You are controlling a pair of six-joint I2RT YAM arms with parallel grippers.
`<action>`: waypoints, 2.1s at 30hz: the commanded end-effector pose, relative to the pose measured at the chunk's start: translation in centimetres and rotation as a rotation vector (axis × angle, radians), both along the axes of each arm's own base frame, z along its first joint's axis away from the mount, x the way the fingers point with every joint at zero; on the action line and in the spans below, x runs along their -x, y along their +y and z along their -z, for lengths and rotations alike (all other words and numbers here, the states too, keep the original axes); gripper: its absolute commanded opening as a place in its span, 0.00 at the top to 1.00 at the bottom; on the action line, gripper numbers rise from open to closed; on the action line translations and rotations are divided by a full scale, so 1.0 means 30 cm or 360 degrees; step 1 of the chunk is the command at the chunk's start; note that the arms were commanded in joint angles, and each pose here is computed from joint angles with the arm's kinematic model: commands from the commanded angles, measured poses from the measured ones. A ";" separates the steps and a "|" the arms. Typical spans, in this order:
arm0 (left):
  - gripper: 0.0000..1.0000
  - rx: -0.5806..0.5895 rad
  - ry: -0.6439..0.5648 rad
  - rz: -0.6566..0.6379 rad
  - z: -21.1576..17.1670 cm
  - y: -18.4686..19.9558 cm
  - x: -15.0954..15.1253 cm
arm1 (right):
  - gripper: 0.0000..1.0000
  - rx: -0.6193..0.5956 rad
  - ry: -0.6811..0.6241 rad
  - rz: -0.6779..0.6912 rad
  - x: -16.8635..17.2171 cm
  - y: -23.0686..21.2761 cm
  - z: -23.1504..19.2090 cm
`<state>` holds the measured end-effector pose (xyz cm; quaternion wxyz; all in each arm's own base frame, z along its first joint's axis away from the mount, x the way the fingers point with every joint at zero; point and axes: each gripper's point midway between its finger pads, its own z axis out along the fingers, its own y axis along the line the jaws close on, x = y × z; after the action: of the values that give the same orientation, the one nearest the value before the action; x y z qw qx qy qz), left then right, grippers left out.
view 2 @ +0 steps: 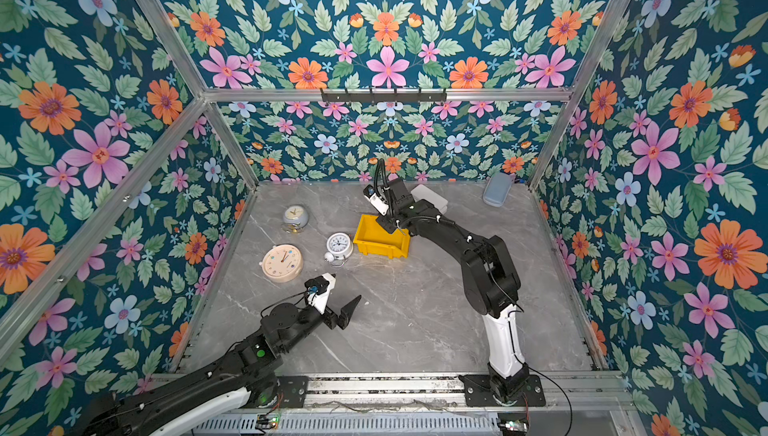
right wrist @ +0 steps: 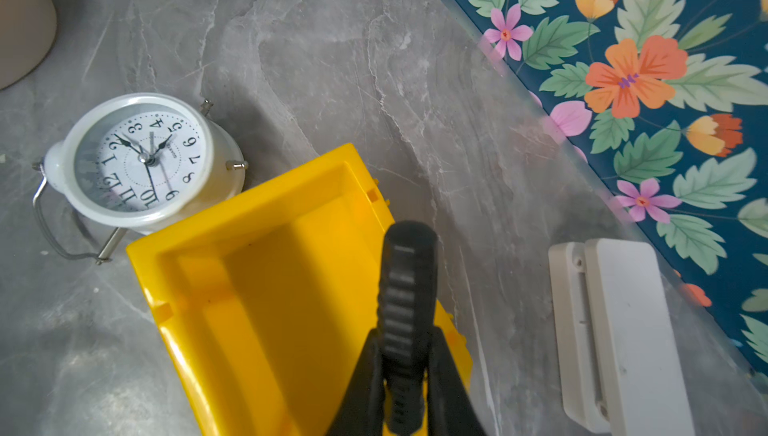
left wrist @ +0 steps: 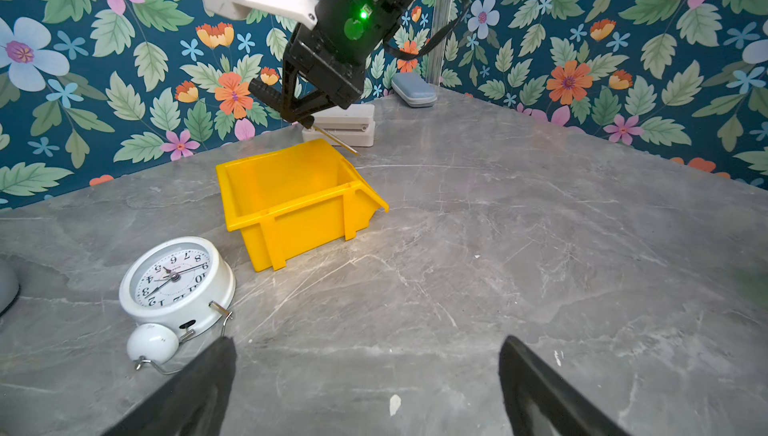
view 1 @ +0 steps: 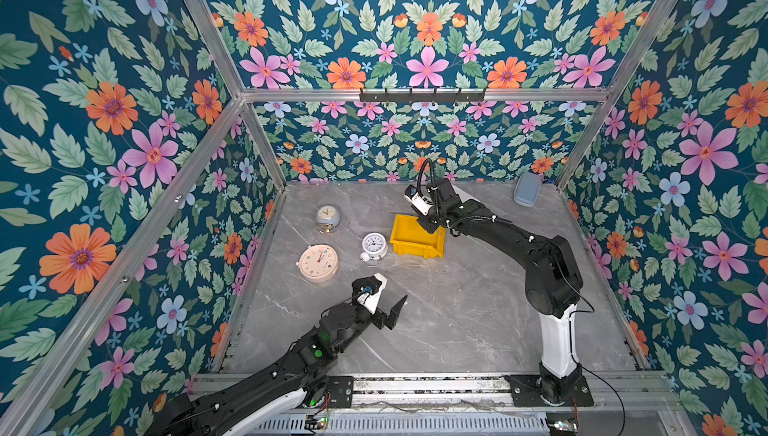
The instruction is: Put the screwdriver in the bin
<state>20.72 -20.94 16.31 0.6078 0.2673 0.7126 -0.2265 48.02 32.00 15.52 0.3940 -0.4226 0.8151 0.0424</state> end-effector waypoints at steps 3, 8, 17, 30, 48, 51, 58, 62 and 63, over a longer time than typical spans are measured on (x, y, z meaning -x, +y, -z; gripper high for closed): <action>0.00 -0.0033 -0.0013 -0.0022 -0.008 0.006 -0.007 | 1.00 -0.0107 0.0036 -0.0050 -0.009 0.057 0.017; 0.00 -0.0026 0.0006 -0.0108 -0.004 0.033 -0.022 | 1.00 -0.0103 0.0080 -0.0061 -0.008 0.067 0.076; 0.00 -0.0042 0.0005 -0.0154 0.000 0.047 -0.032 | 0.99 -0.0063 0.0144 -0.0069 -0.002 0.067 0.168; 0.00 -0.0072 0.0015 -0.0137 0.010 0.034 -0.036 | 0.70 -0.0053 0.0133 -0.0072 -0.006 0.066 0.155; 0.00 0.0006 -0.0065 -0.0300 -0.031 0.046 -0.121 | 0.08 -0.0297 -0.0083 0.0090 0.084 -0.034 -0.132; 0.00 0.0050 -0.0083 -0.0378 -0.045 0.072 -0.166 | 0.04 -0.0377 -0.0121 0.0175 0.121 -0.088 -0.180; 0.00 0.0078 -0.0066 -0.0553 -0.040 0.197 -0.295 | 0.01 -0.0649 -0.0178 0.0584 0.196 -0.369 -0.271; 0.00 0.0065 -0.0061 -0.0649 -0.045 0.281 -0.350 | 0.01 -0.0748 -0.0222 0.0835 0.248 -0.588 -0.243; 0.00 0.0029 -0.0078 -0.0653 -0.049 0.296 -0.361 | 0.01 -0.0780 -0.0243 0.0915 0.264 -0.653 -0.237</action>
<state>31.01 -12.21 16.43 0.6448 0.1030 0.7516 -0.0931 40.30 15.13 21.73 0.5107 -0.1418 0.8438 0.0839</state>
